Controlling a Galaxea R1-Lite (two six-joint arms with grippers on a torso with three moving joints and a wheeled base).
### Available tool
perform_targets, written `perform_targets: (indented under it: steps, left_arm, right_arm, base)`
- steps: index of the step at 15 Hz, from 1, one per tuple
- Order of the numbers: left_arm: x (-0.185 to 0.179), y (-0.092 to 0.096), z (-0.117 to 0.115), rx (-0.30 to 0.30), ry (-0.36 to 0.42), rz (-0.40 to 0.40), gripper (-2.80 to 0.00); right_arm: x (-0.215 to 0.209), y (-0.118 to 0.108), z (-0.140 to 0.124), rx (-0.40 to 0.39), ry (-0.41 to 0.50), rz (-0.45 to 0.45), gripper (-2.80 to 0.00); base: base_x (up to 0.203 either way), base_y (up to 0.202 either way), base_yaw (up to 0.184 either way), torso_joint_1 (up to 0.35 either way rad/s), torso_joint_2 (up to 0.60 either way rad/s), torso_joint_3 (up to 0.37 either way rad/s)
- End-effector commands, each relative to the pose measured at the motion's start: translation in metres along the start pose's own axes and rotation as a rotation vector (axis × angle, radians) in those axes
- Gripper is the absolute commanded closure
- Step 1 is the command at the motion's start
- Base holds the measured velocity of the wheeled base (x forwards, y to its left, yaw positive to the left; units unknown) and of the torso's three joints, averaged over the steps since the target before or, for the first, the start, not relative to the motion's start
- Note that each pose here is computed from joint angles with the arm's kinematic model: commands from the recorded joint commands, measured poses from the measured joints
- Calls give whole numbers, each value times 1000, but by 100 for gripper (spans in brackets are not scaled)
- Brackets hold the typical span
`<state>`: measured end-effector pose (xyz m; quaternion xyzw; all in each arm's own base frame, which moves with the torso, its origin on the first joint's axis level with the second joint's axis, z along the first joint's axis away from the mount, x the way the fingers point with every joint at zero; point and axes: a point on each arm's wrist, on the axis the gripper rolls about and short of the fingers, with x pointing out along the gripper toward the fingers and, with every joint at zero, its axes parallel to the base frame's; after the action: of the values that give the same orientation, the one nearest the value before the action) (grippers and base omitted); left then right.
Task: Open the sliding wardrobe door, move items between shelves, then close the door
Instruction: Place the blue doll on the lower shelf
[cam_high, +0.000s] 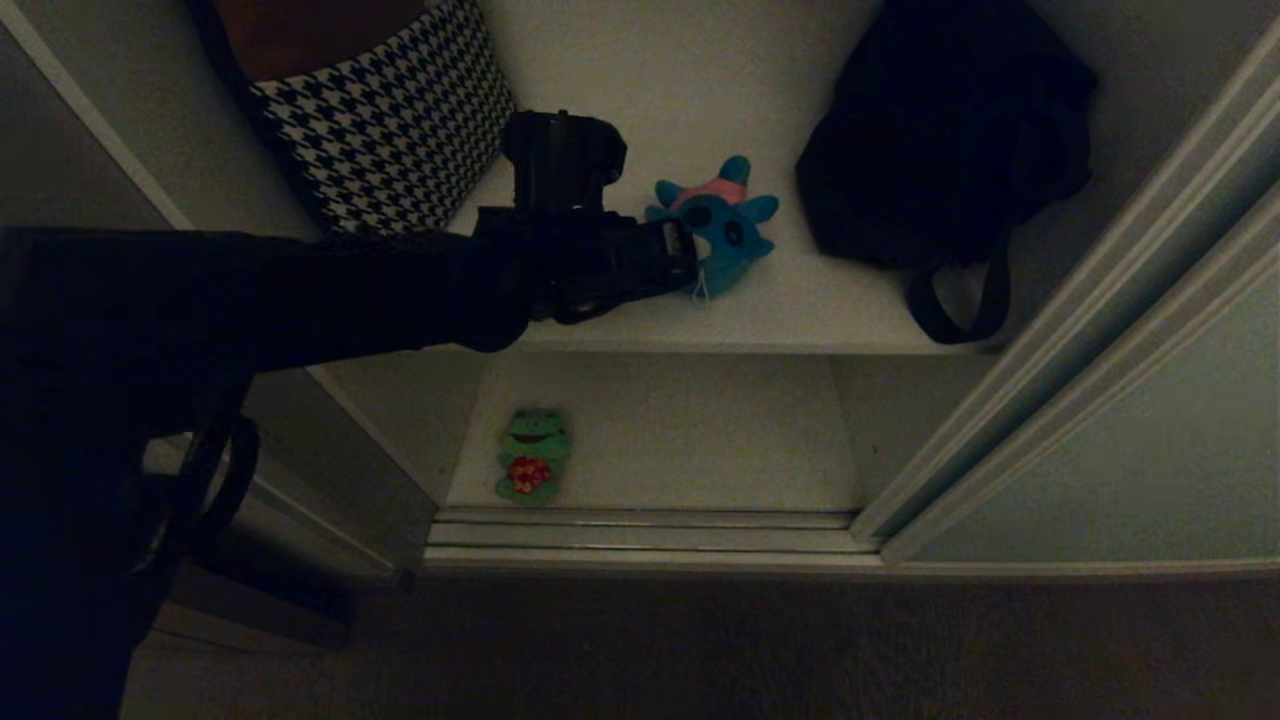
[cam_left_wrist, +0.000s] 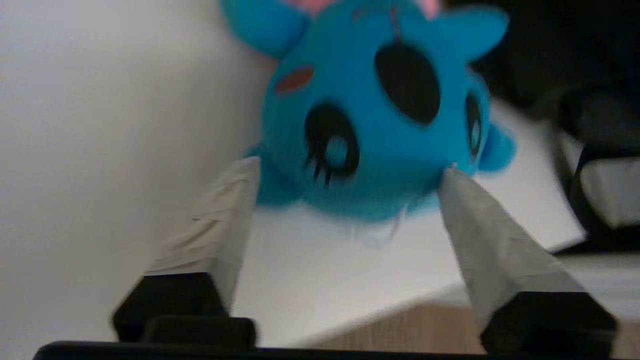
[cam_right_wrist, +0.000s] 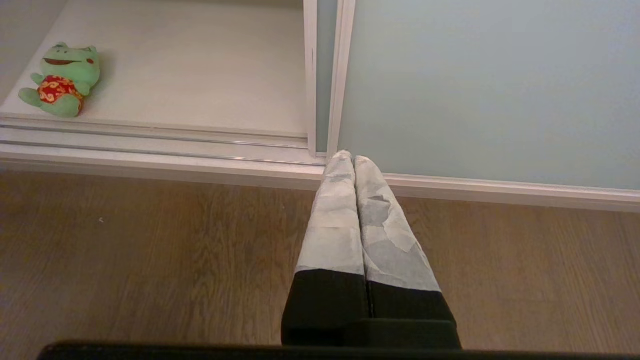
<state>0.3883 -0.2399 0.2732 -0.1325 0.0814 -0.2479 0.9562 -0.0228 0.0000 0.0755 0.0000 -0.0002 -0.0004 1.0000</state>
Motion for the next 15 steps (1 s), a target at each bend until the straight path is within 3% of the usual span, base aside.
perform_targets:
  steps: [1,3,6,9,11,12,15]
  left_arm:
    - [11,2,-8,-3,-31,-7,-280]
    - [15,1,-5,10,-107,-27,-280]
    - [21,3,-11,61,-120,-26,-280]
    - [21,3,-11,62,-122,-27,-280]
    - [21,2,-7,63,-155,-37,-280]
    - [21,0,-3,63,-215,-53,-280]
    - [25,1,-7,63,-224,-54,-280]
  right_arm:
    - [0,0,0,0,-1,1,0]
    - [0,0,0,0,0,0,0]
    - [0,0,0,0,0,-1,0]
    - [0,0,0,0,0,0,0]
    - [0,0,0,0,0,0,0]
    - [0,0,0,0,0,0,0]
    - [0,0,0,0,-1,1,0]
  base:
    - [0,0,0,0,0,0]
    - [0,0,0,0,0,0]
    - [0,0,0,0,0,0]
    - [0,0,0,0,0,0]
    - [0,0,0,0,0,0]
    - [0,0,0,0,0,0]
    - [0,0,0,0,0,0]
